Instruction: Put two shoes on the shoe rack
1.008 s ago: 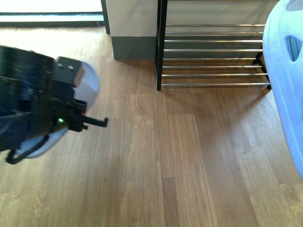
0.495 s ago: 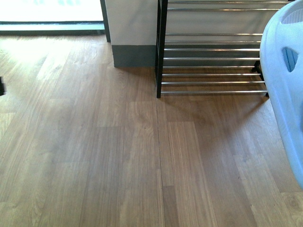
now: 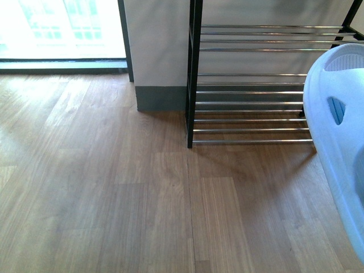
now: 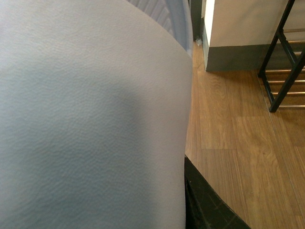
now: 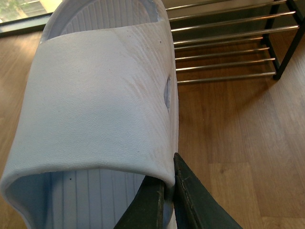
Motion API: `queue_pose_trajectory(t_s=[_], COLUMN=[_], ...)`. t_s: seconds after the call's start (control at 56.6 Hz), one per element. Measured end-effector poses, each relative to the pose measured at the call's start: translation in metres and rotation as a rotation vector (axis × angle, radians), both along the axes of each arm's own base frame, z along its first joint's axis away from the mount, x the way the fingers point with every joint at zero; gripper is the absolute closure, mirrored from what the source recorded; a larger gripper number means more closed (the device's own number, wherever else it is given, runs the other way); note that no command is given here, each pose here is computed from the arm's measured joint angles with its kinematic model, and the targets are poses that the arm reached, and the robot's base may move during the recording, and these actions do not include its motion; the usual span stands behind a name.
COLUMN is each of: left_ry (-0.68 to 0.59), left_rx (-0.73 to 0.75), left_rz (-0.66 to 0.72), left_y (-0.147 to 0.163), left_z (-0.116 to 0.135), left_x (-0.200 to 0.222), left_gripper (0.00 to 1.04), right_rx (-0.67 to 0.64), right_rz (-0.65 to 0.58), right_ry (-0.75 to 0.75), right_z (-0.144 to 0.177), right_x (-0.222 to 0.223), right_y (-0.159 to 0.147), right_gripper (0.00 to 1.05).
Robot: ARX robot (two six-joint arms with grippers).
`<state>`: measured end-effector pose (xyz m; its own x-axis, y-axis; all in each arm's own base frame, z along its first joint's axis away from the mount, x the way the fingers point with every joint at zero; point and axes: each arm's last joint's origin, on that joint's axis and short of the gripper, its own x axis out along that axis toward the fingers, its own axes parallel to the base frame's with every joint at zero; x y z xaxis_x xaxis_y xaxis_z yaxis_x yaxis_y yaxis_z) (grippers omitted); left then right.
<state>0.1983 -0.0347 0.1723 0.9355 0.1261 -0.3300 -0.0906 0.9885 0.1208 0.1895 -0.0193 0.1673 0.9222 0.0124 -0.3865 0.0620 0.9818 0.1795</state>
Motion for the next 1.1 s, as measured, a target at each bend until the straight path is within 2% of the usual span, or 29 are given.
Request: queue_pose_trajectory(t_s=[1.096], left_ry=[0.001], left_rx=[0.0], left_rz=[0.0], left_y=[0.0], left_z=[-0.0001], left_x=[0.0], left_gripper=[1.03], right_rx=[0.0], right_rz=[0.0], right_ry=[0.0], right_z=[-0.0001], right_x=[0.0], right_y=[0.0], right_gripper=[1.03])
